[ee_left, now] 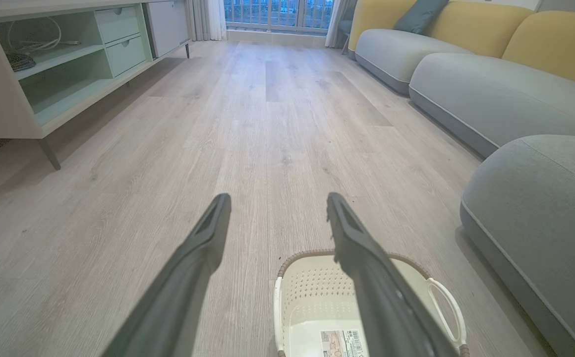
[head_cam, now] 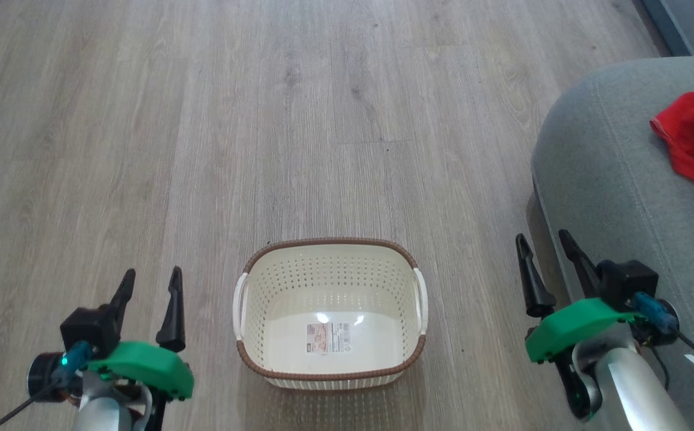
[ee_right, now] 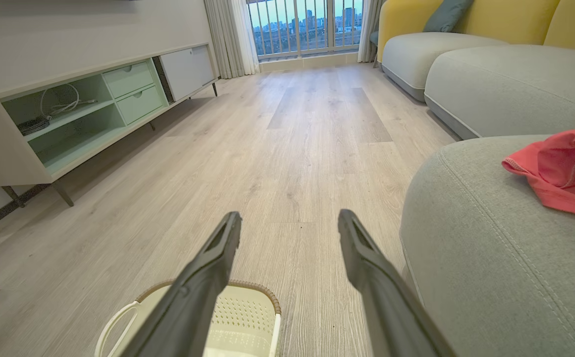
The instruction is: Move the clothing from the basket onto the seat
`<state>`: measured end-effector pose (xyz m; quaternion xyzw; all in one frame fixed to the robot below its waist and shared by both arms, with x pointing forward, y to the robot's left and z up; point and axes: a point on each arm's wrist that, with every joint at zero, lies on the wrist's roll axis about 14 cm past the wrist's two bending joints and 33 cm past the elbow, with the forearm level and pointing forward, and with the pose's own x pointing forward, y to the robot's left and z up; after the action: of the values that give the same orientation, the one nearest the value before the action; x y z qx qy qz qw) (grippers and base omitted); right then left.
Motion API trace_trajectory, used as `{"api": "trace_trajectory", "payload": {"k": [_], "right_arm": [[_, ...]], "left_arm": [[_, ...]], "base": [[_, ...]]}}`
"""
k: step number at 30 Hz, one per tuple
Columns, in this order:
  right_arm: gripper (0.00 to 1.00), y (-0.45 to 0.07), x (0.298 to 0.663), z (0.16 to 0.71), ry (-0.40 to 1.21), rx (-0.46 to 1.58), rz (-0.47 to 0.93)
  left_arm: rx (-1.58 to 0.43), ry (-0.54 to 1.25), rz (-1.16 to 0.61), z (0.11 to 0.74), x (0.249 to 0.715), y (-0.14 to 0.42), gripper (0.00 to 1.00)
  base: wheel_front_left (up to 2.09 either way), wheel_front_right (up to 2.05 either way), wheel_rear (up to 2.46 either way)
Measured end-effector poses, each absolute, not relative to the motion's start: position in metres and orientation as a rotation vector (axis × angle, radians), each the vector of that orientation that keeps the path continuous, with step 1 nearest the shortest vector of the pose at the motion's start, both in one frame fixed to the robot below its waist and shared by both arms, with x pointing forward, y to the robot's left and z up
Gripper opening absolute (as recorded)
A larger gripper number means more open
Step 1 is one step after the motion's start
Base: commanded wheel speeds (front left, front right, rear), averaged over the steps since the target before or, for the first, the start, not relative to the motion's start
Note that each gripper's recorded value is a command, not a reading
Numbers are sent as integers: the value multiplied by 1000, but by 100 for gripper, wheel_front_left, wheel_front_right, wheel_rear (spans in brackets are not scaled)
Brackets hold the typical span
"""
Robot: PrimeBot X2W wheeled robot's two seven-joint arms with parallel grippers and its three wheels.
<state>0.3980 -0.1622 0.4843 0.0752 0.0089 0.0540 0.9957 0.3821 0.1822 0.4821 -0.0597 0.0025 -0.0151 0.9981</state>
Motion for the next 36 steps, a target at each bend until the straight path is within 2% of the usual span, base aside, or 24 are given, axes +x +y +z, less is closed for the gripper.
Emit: {"api": "trace_trajectory", "payload": {"k": [12, 13, 20, 36], "right_arm": [[100, -164, 395, 485, 16, 152, 102], [0, -164, 394, 481, 27, 152, 102], [0, -168, 365, 431, 188, 181, 71], [0, -177, 370, 438, 178, 355, 11]], "left_arm": [[-135, 10, -62, 481, 379, 172, 100], [-137, 21, -61, 477, 378, 172, 0], [-172, 180, -35, 430, 352, 174, 0], [-348, 174, 15, 435, 355, 179, 0]], "base": [[0, 0, 0], [0, 0, 0], [0, 0, 0], [0, 0, 0]]}}
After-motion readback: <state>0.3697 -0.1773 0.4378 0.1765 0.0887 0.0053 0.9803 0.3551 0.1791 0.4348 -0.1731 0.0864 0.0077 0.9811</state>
